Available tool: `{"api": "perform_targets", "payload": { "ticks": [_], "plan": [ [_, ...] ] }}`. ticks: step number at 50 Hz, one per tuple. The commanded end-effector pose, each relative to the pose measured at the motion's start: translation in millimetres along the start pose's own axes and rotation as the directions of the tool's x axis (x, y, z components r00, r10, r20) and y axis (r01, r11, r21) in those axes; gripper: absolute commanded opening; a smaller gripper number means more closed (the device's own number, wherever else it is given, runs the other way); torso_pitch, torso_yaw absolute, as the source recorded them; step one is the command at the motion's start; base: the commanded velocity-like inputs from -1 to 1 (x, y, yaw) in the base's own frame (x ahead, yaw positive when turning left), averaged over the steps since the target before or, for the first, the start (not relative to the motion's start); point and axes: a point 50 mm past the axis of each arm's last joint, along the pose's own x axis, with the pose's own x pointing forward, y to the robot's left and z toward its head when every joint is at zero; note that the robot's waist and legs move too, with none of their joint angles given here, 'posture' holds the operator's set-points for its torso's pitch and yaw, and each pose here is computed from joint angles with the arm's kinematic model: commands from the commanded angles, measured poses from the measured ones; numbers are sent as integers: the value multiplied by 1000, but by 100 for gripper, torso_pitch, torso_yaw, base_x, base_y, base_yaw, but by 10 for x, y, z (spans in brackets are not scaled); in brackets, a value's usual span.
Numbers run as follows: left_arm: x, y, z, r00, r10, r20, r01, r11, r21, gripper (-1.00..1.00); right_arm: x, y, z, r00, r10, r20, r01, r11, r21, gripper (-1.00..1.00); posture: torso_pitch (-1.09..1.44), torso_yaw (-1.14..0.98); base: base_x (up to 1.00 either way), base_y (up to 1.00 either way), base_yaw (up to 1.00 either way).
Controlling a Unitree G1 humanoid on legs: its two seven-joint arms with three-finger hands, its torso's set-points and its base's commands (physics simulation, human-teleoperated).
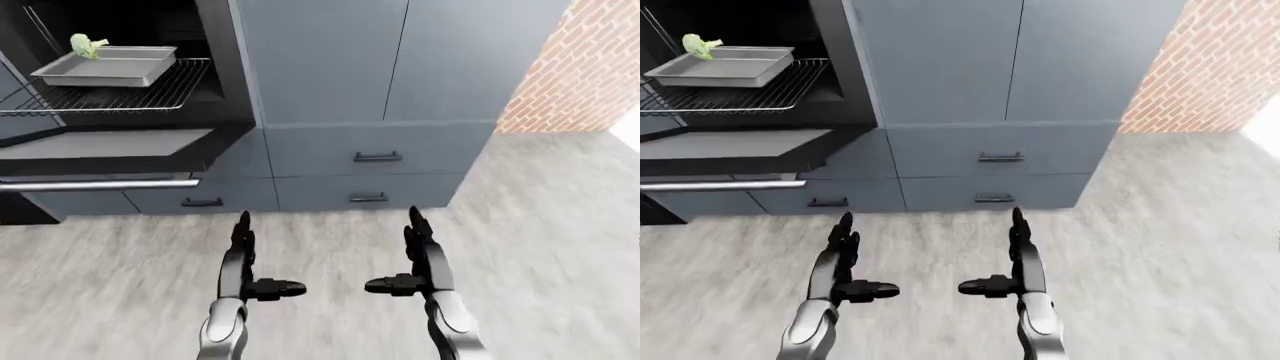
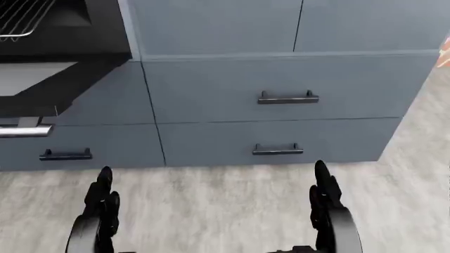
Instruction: Pick the broccoli from the oven and place it on the plate on the counter.
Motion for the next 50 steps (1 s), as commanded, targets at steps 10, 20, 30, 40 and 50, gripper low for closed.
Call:
{"api": "perform_targets", "payload": {
  "ticks": [10, 20, 30, 40, 50],
  "plan": [
    [-10, -48, 557, 983, -21, 184, 22, 1000, -7, 100, 80, 16, 385, 980, 0, 197, -1, 1000, 2, 100, 0, 0, 0, 0, 0],
    [-2, -28, 1065, 970, -33, 242, 34, 999, 1, 100, 30, -14, 836, 967, 4, 253, -3, 1000, -7, 100, 0, 0, 0, 0, 0],
    [-208, 60, 1606, 946, -24, 325, 22, 1000, 11, 100, -117, -32, 1307, 936, 28, 350, -33, 999, 7, 100, 0, 0, 0, 0, 0],
    [-466, 91, 1990, 925, -18, 379, 10, 1000, 22, 100, -211, 40, 1695, 898, 61, 436, -50, 998, -36, 100, 0, 0, 0, 47, 0],
    [-561, 145, 2124, 917, 0, 400, -7, 1000, 16, 100, -291, 97, 1874, 875, 84, 476, -73, 996, -42, 100, 0, 0, 0, 81, 0]
  ]
}}
